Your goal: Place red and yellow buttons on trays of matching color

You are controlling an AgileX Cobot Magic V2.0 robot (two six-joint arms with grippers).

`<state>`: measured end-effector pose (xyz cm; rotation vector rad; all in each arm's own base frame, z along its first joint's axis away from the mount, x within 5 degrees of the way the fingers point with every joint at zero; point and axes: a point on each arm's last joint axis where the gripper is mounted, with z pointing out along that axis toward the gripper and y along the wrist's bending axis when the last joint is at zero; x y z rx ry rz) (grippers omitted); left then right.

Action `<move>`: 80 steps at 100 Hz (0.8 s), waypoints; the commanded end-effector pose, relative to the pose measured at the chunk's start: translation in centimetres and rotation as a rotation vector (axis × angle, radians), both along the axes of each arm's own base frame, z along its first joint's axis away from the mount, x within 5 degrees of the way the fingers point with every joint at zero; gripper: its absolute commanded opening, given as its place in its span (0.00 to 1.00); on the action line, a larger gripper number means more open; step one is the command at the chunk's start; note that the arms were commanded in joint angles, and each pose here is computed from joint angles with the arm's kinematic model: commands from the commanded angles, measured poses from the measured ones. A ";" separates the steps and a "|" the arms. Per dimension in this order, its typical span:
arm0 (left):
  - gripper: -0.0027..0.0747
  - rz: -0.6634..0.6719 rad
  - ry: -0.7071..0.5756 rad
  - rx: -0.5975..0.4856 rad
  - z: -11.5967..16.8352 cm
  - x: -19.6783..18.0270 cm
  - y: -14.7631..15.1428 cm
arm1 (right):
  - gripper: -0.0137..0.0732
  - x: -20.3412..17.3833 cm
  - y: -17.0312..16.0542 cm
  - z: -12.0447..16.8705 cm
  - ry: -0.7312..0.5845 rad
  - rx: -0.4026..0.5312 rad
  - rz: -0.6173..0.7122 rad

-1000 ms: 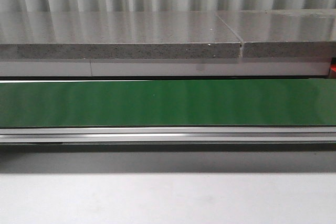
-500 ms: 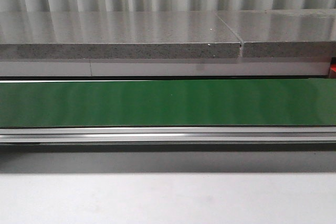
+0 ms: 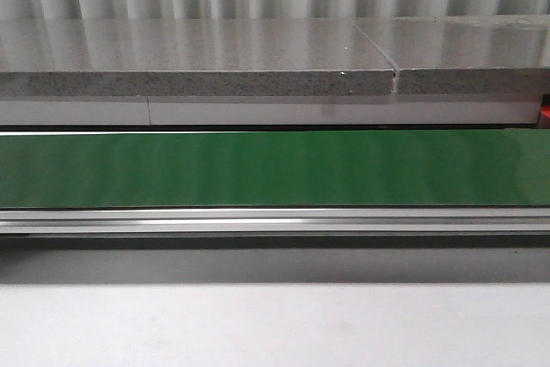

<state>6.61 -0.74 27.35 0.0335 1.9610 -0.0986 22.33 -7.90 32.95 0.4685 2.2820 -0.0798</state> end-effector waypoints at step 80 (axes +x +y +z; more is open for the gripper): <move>0.01 -0.001 -0.096 -0.022 1.6 0.2 -0.1 | 0.15 -8.9 8.0 2.3 -0.368 -0.206 0.399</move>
